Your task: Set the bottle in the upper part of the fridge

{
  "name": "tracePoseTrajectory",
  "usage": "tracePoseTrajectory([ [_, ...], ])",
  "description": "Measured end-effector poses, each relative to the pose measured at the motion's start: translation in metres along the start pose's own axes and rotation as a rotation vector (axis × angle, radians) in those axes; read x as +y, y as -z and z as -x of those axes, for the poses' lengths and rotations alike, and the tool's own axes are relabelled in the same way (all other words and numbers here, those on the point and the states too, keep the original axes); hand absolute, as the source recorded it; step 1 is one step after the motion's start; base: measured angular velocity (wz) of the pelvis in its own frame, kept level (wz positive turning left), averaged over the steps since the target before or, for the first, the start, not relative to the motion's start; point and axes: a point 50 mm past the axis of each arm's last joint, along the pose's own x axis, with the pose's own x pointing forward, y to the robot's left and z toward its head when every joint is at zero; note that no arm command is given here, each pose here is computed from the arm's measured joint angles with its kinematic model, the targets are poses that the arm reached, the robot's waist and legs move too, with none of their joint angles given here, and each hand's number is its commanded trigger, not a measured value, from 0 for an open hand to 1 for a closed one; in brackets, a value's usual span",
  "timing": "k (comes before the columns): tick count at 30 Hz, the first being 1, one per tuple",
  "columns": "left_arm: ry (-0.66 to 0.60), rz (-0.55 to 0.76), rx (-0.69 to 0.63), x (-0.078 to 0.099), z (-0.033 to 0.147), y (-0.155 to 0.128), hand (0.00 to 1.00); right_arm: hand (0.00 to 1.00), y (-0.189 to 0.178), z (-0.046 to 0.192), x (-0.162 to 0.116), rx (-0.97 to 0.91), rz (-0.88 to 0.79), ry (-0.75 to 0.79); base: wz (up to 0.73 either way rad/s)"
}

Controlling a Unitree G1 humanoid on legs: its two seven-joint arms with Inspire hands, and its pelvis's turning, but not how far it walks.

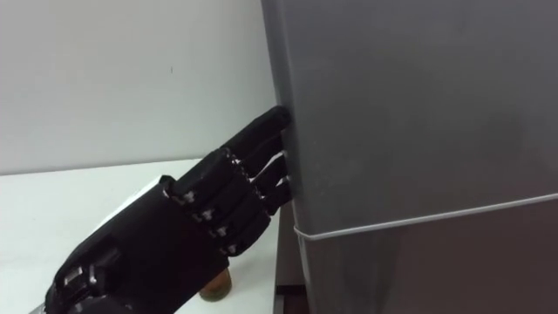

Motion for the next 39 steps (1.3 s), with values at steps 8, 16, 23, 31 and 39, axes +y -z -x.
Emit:
tracePoseTrajectory([
  [8, 0.011, 0.018, -0.027, -0.002, -0.005, 0.001, 0.0, 0.0, -0.003, -0.001, 0.003, -0.009, 0.006, 0.004, 0.0],
  [16, 0.02, 0.054, -0.057, -0.006, -0.009, 0.003, 1.0, 0.0, -0.005, -0.002, 0.006, -0.027, 0.024, 0.033, 0.05],
  [23, 0.008, 0.059, -0.069, -0.006, -0.013, 0.003, 1.0, 0.0, -0.005, -0.002, 0.006, -0.026, 0.025, 0.042, 0.05],
  [31, 0.293, 0.073, -0.092, -0.029, -0.044, 0.002, 0.8, 0.0, -0.005, -0.002, 0.006, -0.034, 0.031, 0.047, -0.11],
  [39, 0.415, 0.088, -0.076, -0.037, -0.047, 0.003, 0.0, 0.0, -0.006, -0.001, 0.007, -0.044, 0.033, 0.038, -0.18],
])
